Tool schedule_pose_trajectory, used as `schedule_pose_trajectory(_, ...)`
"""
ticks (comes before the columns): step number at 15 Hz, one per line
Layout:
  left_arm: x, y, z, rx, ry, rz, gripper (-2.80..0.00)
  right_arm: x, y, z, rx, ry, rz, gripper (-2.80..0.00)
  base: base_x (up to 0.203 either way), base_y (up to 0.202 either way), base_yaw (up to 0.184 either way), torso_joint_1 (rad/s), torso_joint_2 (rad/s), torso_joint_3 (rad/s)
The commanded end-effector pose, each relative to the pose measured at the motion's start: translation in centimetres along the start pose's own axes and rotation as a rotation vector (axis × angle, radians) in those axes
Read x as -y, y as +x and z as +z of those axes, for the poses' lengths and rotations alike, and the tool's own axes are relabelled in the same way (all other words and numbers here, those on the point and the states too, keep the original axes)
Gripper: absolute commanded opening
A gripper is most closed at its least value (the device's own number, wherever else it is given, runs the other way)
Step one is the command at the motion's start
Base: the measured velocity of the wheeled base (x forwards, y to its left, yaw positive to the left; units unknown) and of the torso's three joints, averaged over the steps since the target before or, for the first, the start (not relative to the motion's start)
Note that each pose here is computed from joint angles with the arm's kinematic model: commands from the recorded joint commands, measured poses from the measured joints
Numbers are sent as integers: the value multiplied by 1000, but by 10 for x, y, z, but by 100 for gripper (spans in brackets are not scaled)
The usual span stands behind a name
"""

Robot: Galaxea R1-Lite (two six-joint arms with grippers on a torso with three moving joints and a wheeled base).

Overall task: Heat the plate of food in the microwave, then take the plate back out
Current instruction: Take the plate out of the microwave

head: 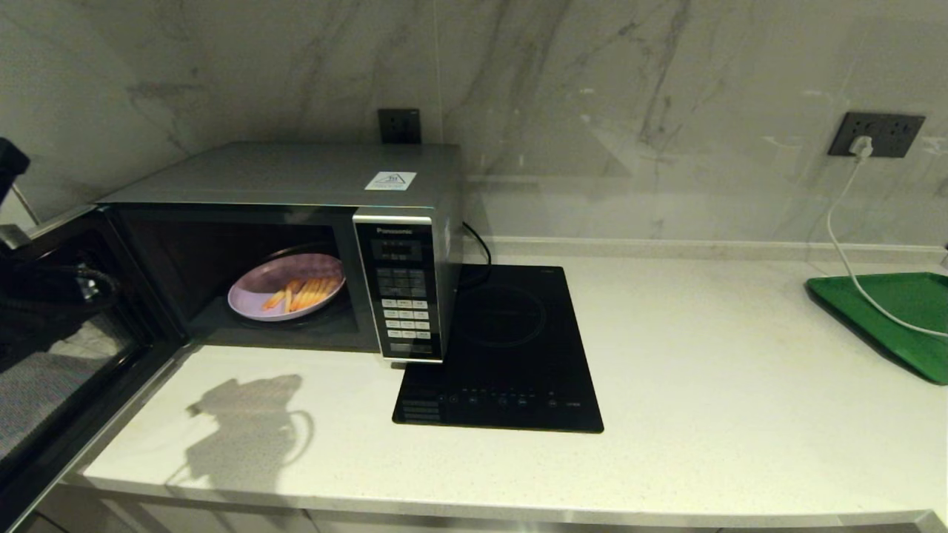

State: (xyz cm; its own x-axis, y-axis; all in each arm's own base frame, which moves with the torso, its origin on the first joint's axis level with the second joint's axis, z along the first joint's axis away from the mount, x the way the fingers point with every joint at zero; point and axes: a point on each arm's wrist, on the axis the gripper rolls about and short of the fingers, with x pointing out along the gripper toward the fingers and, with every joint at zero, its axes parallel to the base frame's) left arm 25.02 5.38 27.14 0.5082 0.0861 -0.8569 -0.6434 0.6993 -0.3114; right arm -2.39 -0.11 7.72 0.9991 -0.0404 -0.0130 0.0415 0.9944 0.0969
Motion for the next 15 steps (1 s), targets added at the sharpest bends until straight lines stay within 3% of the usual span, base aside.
schedule_pose_trajectory(1,27,24,-9,-99,-188,-7,-280,0,0,0,1,1,1,-280,0,0,0,0,0,0)
schedule_pose_trajectory(2,36,34,-7,-134,-264,-13,0,0,0,0,1,1,1,-280,0,0,0,0,0,0)
schedule_pose_trajectory(4,48,60,2,-173,-365,7,0,0,0,0,1,1,1,-280,0,0,0,0,0,0)
schedule_pose_trajectory(7,61,92,19,-172,-491,23,0,0,0,0,-1,0,0,-280,0,0,0,0,0,0)
schedule_pose_trajectory(11,78,130,37,-155,-572,8,0,0,0,0,0,1,1,-280,0,0,0,0,0,0)
schedule_pose_trajectory(15,87,163,41,-153,-590,-4,0,0,0,0,-1,0,0,-280,0,0,0,0,0,0)
